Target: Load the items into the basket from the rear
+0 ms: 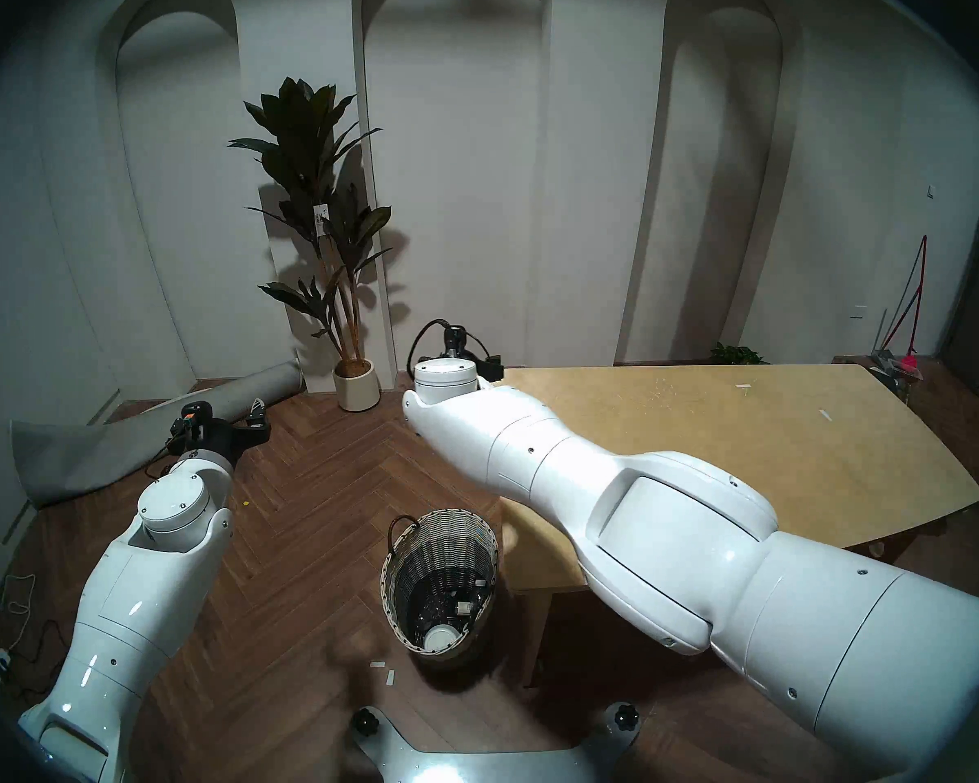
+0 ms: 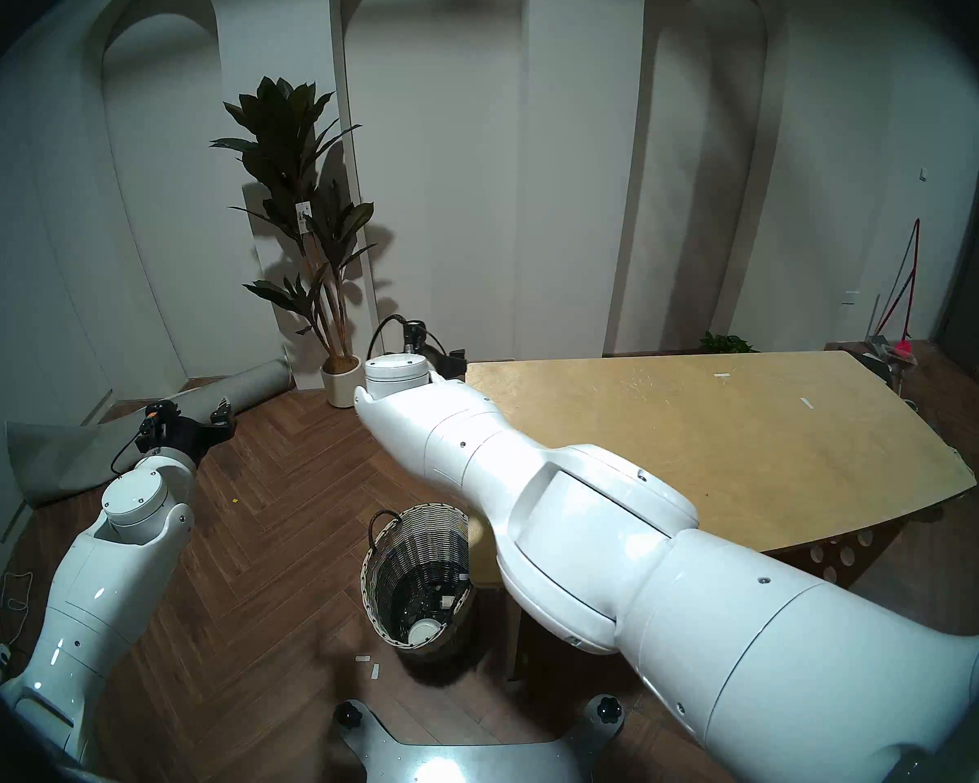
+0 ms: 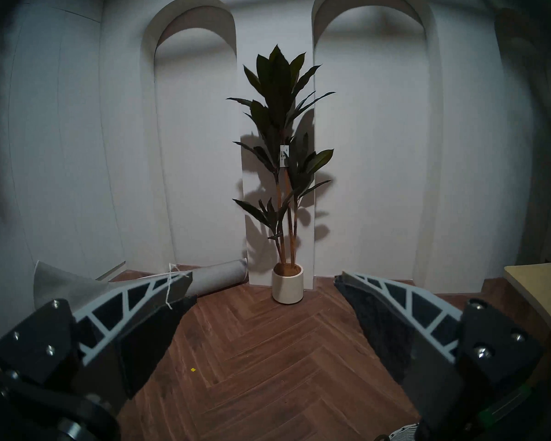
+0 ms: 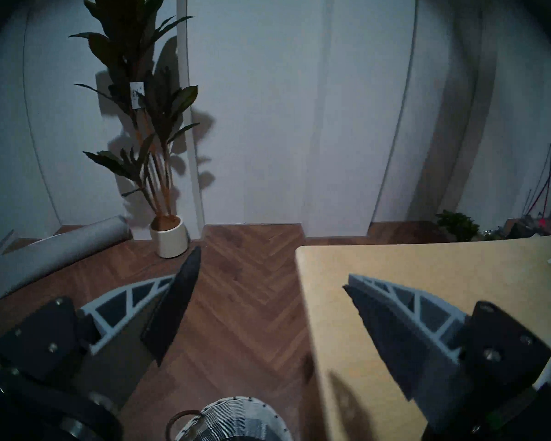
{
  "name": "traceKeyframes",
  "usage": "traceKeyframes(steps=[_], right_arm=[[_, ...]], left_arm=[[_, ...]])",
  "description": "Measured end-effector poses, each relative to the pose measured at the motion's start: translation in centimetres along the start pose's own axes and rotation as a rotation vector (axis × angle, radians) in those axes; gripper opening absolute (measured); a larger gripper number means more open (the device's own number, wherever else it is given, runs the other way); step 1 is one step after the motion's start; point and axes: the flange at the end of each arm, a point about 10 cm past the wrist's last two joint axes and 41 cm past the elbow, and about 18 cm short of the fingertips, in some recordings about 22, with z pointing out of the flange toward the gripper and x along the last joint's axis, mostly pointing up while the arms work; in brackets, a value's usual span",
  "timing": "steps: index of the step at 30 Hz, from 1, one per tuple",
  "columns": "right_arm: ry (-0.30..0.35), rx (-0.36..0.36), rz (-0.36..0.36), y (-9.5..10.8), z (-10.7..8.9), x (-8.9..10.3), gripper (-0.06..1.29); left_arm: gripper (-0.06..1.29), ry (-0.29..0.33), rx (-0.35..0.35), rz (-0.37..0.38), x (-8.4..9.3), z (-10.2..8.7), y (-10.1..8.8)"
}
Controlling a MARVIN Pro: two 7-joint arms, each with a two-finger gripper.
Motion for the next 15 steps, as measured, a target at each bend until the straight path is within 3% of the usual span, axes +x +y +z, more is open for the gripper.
traceKeyframes(steps=[15], right_arm=[[0.025,-0.171,-0.039,9.8,3.7,-1.8,1.25]], left_arm=[[1.23,0.044,-0.133,0.001,1.1,-0.3,4.9]])
